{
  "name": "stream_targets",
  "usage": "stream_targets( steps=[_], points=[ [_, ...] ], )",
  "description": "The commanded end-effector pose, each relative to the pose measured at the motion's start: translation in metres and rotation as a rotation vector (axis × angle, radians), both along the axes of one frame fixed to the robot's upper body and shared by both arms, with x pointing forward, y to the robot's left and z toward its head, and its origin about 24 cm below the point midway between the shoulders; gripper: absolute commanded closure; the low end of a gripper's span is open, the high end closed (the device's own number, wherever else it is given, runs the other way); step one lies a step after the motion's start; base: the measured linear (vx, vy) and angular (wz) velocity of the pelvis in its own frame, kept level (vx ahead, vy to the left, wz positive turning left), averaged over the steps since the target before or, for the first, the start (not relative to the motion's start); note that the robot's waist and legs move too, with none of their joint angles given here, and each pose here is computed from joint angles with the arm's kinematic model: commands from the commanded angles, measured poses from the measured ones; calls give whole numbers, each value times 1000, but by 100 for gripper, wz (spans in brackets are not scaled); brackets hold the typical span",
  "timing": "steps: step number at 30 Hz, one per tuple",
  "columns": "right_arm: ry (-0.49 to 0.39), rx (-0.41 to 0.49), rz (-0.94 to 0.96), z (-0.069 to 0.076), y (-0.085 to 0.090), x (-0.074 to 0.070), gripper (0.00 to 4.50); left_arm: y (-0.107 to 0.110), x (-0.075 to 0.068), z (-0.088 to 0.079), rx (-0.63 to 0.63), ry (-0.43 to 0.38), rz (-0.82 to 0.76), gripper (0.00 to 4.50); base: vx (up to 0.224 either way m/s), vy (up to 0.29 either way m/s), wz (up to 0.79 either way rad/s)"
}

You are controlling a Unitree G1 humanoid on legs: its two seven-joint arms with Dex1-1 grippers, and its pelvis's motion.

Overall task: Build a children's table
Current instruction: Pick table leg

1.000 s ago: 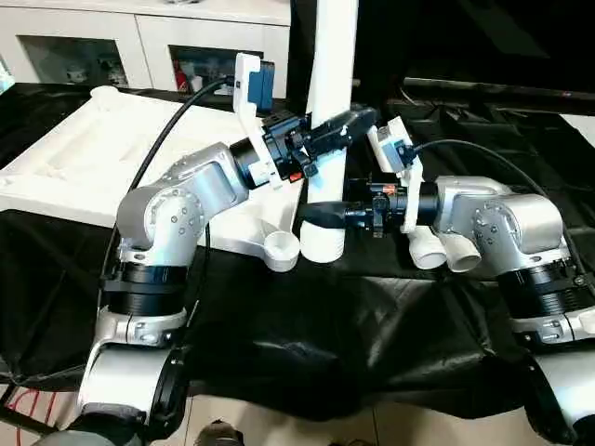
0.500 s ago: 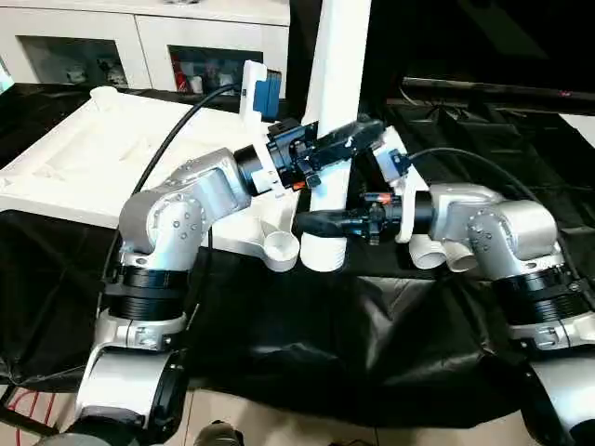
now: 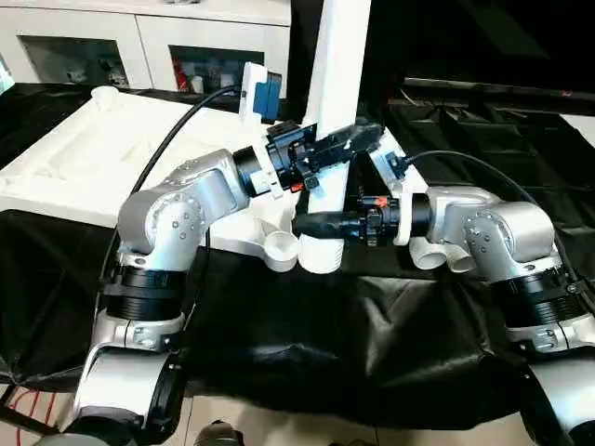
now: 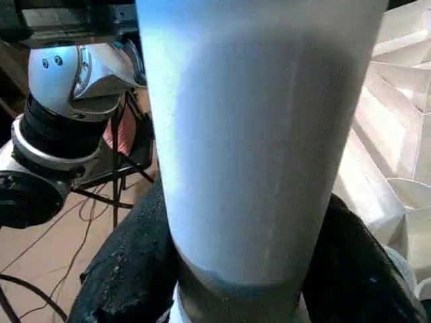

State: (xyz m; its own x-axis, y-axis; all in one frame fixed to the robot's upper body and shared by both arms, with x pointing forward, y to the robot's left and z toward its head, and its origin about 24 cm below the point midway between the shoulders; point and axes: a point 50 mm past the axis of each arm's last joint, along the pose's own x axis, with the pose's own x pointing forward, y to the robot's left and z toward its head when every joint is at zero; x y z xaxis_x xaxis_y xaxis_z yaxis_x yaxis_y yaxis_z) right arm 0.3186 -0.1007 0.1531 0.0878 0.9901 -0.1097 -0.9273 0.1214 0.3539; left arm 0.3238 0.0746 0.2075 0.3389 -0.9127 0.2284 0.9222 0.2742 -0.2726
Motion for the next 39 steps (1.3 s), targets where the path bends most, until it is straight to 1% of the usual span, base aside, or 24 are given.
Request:
stream_targets(
  steps=[1, 5, 6, 8, 13, 16, 18, 19, 20, 23, 24, 25, 26, 27, 28, 29, 30, 32, 34, 35, 36, 37, 38, 39],
  points=[
    [6, -9, -42, -5, -4, 1, 255, 1, 1, 4, -31, -9, 22, 192, 0, 0, 0],
    [4, 3, -58, -5, -4, 1, 257, 7, 6, 6, -61, -27, 106, 150, 0, 0, 0],
    [3, 10, -64, -5, -4, 1, 258, 10, 7, 9, -82, -56, 141, 149, 0, 0, 0],
    [2, 13, -66, -4, -4, 1, 258, 11, 7, 12, -95, -74, 150, 151, 0, 0, 0],
    [-3, 31, -78, -4, -4, 1, 258, 16, 9, 25, -201, -108, 206, 151, 0, 0, 0],
    [-36, 78, -150, 1, -5, 3, 258, 33, 14, 40, -350, -144, 334, 151, 0, 0, 0],
    [-74, 97, -242, 4, -8, 6, 258, 50, 16, 42, -389, -152, 438, 151, 0, 0, 0],
    [-79, 100, -257, 4, -9, 6, 258, 52, 16, 42, -393, -153, 453, 151, 0, 0, 0],
    [-94, 102, -332, 4, -13, 4, 258, 67, 13, 36, -361, -149, 525, 151, 0, 0, 0],
    [-102, 102, -383, 3, -16, 0, 258, 77, 9, 29, -331, -131, 571, 151, 0, 0, 0],
    [-136, 47, -489, -3, -20, -2, 258, 86, 4, 14, -215, -119, 658, 151, 0, 0, 0],
    [-155, 21, -556, -6, -22, -3, 258, 91, 2, 4, -117, -111, 738, 151, 0, 0, 0],
    [-159, 10, -591, -8, -23, -4, 258, 94, 1, -2, -64, -111, 787, 151, 0, 0, 0],
    [-181, -29, -689, -13, -26, -4, 258, 103, -4, -20, 95, -118, 920, 151, 0, 0, 0],
    [-183, -20, -743, -15, -28, -3, 258, 107, -9, -37, 149, -70, 972, 151, 0, 0, 0],
    [-183, -19, -748, -15, -28, -3, 258, 107, -10, -38, 153, -64, 976, 151, 0, 0, 0],
    [-184, -11, -778, -16, -28, -2, 258, 109, -14, -47, 172, -33, 997, 151, 0, 0, 0],
    [-330, -71, -943, -12, -37, 3, 258, 116, -27, -64, 237, 22, 1124, 151, 0, 0, 0],
    [-368, -93, -1027, -11, -46, 4, 258, 120, -34, -66, 271, 17, 1198, 151, 0, 0, 0],
    [-361, -94, -1061, -11, -50, 4, 258, 122, -38, -66, 289, 7, 1227, 151, 0, 0, 0],
    [-362, -100, -1088, -11, -56, 3, 258, 123, -42, -67, 375, -32, 1245, 151, 0, 0, 0],
    [-353, -99, -1108, -11, -59, 1, 258, 123, -44, -68, 409, -43, 1249, 151, 0, 0, 0],
    [-355, -58, -1157, -6, -65, -3, 258, 124, -49, -68, 472, -66, 1279, 151, 0, 0, 0],
    [-355, -58, -1157, -6, -65, -3, 258, 124, -49, -68, 472, -66, 1279, 151, 0, 0, 0]
  ],
)
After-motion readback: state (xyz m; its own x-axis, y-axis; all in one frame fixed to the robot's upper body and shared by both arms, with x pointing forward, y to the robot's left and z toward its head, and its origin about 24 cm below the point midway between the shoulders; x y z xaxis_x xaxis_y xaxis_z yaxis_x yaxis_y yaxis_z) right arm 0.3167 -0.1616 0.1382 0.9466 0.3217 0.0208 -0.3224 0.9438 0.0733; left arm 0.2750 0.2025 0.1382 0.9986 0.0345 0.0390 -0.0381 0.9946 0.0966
